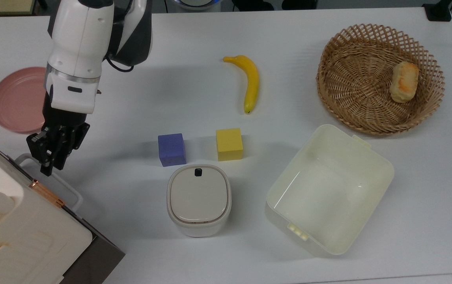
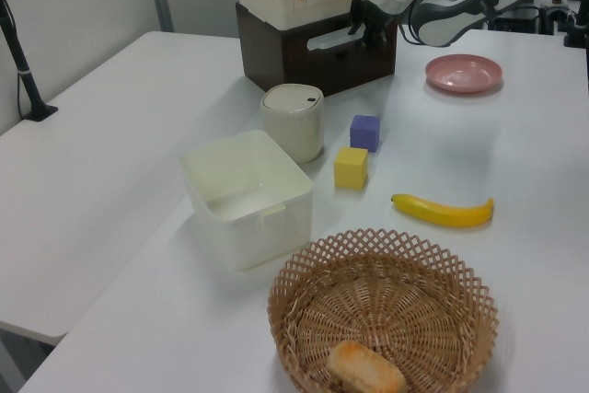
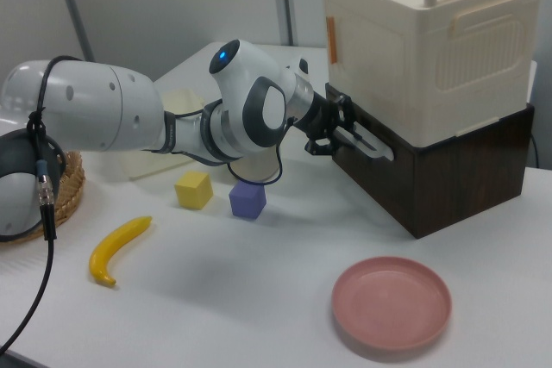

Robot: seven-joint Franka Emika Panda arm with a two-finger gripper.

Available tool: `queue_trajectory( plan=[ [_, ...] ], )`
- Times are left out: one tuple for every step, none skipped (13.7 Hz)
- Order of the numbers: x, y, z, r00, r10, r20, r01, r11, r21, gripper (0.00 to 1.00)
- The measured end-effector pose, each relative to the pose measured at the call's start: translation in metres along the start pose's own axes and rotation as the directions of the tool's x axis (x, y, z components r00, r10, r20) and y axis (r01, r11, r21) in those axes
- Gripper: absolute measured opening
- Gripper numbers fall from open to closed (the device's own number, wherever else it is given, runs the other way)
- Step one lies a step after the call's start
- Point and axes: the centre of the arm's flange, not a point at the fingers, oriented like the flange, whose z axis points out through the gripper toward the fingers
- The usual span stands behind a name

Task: Open the drawer
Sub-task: 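Close the gripper on the white drawer handle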

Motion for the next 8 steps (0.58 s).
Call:
queue_trajectory(
  plan=[
    [-0.0005, 0.0023, -0.0012, 1.000, 0.003, -0.002, -0.003, 1.000, -0.006, 0.16],
    [-0.0003, 0.0027, -0.0018, 1.000, 0.006, -0.002, -0.006, 1.000, -0.007, 0.15],
    [-0.0004, 0.0029, -0.0019, 1.000, 0.006, -0.002, -0.006, 1.000, -0.007, 0.15],
    [-0.0003, 0.0030, -0.0019, 1.000, 0.006, -0.002, -0.006, 1.000, -0.008, 0.15],
    [-0.0003, 0.0030, -0.0019, 1.000, 0.006, -0.002, -0.006, 1.000, -0.008, 0.15],
    [-0.0003, 0.0031, -0.0019, 1.000, 0.006, -0.002, -0.006, 1.000, -0.008, 0.15],
    [-0.0003, 0.0031, -0.0020, 1.000, 0.006, -0.002, -0.006, 1.000, -0.008, 0.15],
    [-0.0002, 0.0033, -0.0022, 1.000, 0.006, -0.002, -0.006, 1.000, -0.008, 0.13]
  ],
)
